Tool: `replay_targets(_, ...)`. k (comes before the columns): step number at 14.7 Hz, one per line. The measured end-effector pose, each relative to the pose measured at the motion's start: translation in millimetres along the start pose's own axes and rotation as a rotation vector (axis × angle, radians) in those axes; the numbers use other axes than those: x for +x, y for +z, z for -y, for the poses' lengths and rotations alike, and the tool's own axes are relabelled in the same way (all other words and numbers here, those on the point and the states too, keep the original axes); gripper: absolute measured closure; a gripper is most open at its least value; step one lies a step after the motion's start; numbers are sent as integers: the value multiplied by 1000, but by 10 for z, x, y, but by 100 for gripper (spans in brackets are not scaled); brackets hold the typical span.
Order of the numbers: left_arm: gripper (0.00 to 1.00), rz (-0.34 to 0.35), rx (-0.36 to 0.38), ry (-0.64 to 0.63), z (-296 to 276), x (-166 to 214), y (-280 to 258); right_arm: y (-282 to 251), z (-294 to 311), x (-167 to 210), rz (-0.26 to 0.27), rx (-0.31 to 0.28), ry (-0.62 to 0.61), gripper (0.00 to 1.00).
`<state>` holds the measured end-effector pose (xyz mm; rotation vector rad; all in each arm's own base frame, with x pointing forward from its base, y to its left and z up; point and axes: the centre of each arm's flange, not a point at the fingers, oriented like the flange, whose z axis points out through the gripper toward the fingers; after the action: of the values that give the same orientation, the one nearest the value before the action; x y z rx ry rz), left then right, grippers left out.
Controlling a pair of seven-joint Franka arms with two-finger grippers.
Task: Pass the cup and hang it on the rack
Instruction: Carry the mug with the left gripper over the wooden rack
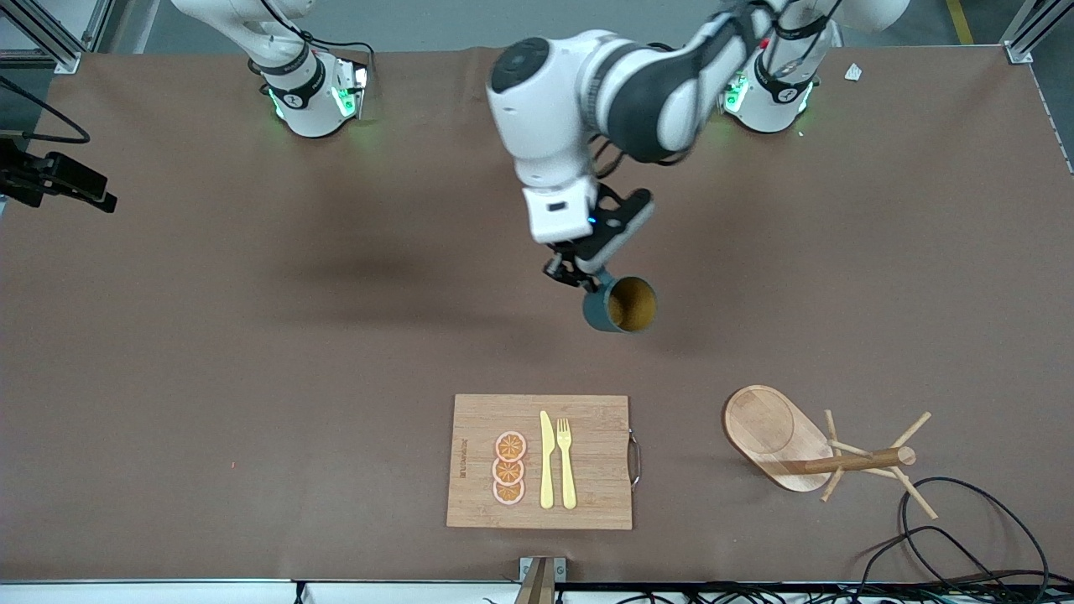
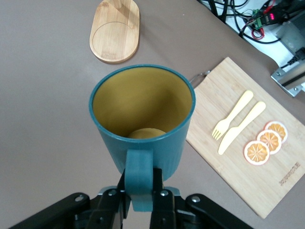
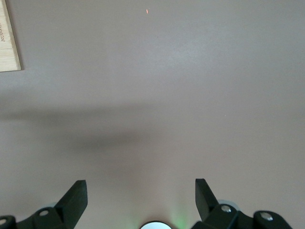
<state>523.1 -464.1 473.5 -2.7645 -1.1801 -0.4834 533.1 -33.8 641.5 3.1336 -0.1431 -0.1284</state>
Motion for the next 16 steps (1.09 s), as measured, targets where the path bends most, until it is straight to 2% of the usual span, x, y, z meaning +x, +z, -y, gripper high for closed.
replay_targets(6, 79, 233, -94, -128, 206, 1610, 222, -15, 3, -23, 3, 1, -1, 0)
replay_targets(9, 79, 334, -146, -223, 338, 2128, 348, -14, 3, -25, 5, 1, -1, 0)
replay_targets(16, 79, 619, -259, -430, 818, 3164, 641, -14, 11, -25, 5, 1, -3, 0)
